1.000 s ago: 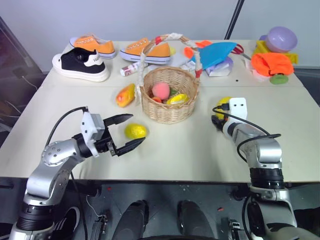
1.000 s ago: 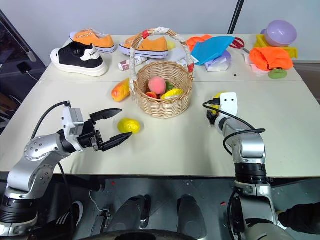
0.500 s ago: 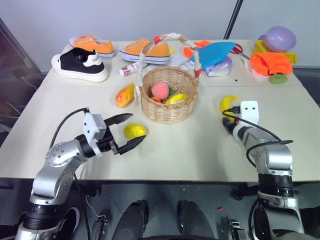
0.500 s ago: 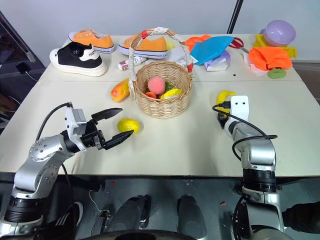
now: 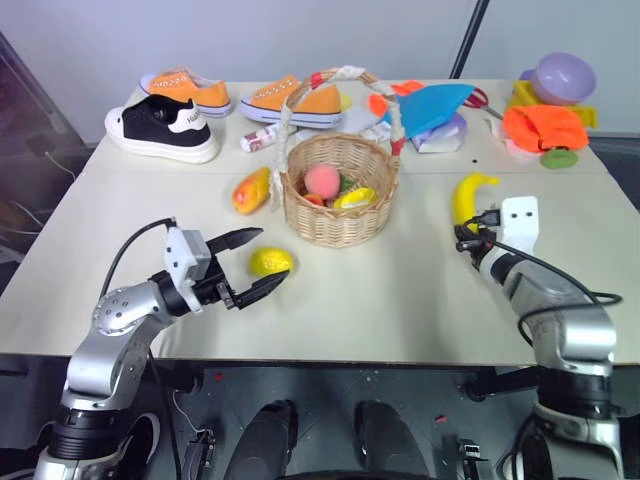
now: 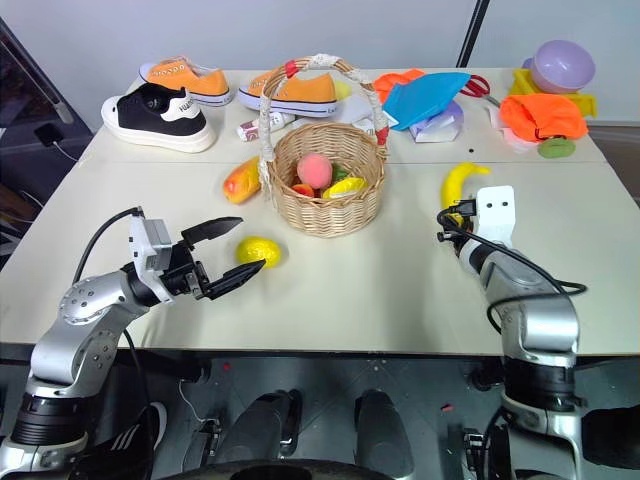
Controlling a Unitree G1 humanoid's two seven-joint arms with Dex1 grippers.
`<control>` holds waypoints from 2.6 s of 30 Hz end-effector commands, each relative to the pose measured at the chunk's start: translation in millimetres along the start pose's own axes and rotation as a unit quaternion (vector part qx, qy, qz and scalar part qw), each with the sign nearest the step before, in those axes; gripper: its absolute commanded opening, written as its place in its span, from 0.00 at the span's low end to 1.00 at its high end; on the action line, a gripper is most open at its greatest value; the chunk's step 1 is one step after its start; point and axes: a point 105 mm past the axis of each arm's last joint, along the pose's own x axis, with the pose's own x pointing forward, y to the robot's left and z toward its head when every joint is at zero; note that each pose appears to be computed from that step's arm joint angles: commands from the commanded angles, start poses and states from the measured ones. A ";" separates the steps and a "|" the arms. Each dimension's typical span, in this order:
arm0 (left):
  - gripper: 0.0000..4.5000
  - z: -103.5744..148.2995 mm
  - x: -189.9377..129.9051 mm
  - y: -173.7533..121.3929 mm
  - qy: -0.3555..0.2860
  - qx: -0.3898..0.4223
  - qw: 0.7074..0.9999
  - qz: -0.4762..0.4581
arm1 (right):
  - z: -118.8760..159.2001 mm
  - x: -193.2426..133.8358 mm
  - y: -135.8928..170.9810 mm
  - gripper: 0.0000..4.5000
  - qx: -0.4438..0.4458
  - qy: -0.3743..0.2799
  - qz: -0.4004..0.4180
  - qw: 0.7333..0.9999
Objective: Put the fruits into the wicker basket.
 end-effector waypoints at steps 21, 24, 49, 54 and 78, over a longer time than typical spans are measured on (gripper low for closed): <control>1.00 9.0 -5.1 3.6 -0.007 0.040 0.999 0.016 | 98.2 65.0 106.5 0.18 -0.129 -0.077 0.242 0.959; 1.00 14.5 0.6 0.0 -0.015 0.044 0.999 0.013 | 99.6 77.4 108.2 0.18 -0.125 -0.069 0.236 0.961; 1.00 -18.0 0.3 30.8 0.053 0.030 0.991 0.118 | 69.5 -31.3 93.9 0.95 -0.121 -0.141 0.327 0.927; 1.00 -24.7 18.3 30.5 0.066 0.001 0.989 0.135 | 42.5 -54.3 98.0 0.95 -0.207 -0.105 0.361 0.903; 1.00 -60.2 54.6 0.3 0.177 0.039 0.982 0.061 | 36.2 -45.0 106.8 0.95 -0.228 -0.103 0.378 0.891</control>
